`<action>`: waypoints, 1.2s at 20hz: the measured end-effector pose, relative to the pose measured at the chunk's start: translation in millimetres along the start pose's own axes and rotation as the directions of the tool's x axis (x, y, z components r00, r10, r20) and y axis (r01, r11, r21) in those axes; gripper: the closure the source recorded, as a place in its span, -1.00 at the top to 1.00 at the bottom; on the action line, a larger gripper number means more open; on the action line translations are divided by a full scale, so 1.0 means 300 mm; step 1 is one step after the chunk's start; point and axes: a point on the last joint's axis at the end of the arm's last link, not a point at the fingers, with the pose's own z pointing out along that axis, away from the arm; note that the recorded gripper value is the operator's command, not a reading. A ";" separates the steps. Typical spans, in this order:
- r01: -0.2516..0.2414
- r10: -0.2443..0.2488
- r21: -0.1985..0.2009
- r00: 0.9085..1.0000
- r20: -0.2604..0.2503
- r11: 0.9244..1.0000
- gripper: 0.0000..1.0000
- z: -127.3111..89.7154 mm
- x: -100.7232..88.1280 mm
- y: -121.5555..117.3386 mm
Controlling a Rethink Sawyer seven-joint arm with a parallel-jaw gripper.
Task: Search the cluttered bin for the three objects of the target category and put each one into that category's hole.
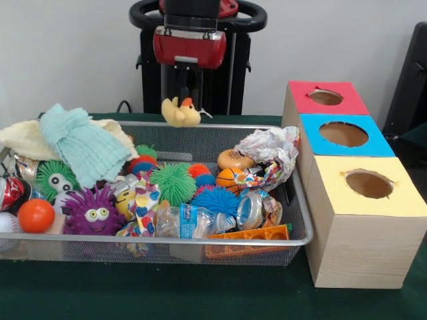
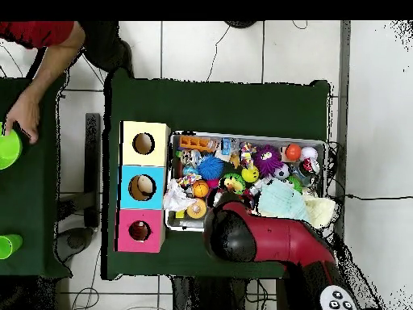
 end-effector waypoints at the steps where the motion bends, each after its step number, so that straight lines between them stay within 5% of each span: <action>1: -0.006 0.006 -0.006 1.000 -0.012 1.000 -1.00 -0.007 -0.016 0.004; 7: -0.060 0.051 -0.071 0.991 -0.123 0.996 -1.00 -0.044 -0.129 0.054; 12: -0.092 0.062 -0.173 0.983 -0.173 0.981 -1.00 -0.043 -0.226 0.125; 16: -0.067 0.030 -0.211 0.985 -0.171 0.975 -1.00 -0.042 -0.237 0.195; 24: 0.007 -0.045 -0.223 0.985 -0.166 0.975 -1.00 -0.069 -0.191 0.329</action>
